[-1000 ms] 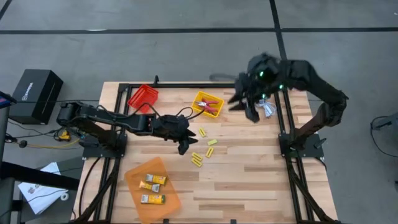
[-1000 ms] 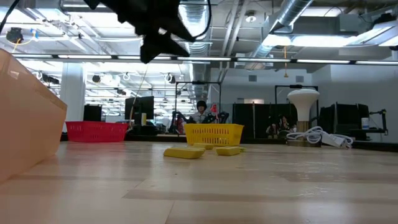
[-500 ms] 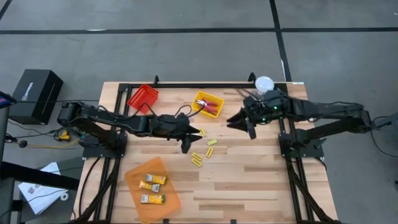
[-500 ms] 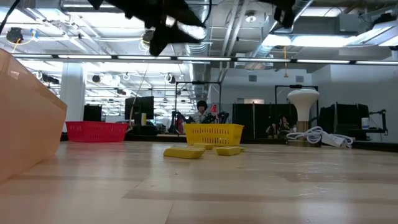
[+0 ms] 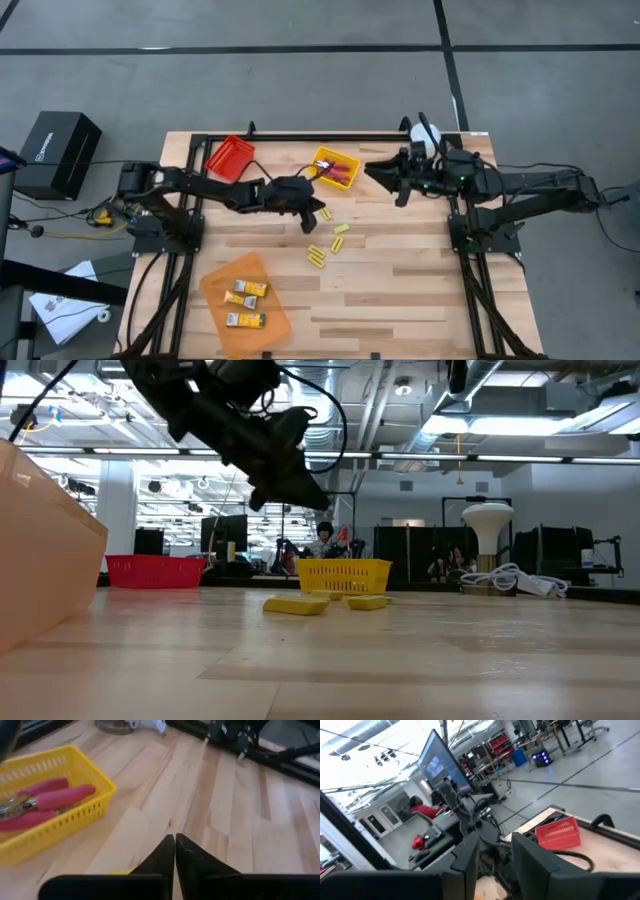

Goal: Pick & Place School Supplies
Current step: Put the yellow eraser into the red bin

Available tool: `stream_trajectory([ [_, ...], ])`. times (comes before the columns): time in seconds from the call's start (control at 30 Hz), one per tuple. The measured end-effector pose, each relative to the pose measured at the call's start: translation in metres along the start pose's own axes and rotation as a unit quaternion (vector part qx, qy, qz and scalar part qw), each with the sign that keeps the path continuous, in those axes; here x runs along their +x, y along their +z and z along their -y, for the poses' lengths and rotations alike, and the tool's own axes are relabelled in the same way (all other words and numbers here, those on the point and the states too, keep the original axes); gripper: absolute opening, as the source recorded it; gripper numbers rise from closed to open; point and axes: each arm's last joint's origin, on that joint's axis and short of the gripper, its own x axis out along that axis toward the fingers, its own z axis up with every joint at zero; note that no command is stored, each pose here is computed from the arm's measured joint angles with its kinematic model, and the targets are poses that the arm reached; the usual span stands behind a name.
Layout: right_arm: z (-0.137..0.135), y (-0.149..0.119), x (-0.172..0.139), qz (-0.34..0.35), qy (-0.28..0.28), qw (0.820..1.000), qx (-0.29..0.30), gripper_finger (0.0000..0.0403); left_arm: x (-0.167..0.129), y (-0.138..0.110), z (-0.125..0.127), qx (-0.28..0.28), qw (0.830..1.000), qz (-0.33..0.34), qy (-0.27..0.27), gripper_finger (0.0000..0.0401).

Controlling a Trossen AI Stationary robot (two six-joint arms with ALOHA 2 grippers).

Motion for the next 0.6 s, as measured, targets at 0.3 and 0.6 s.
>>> stream_trajectory([
  [0.3,0.0,0.0,0.0,0.004,-0.003,0.999,-0.034,0.0043,0.028,-0.026,0.0,0.003,0.998,-0.041,-0.039,0.0001],
  [0.6,-0.002,-0.001,0.0,-0.022,0.037,0.998,-0.039,0.0003,0.042,-0.041,-0.004,0.003,0.998,-0.053,-0.018,0.0001],
])
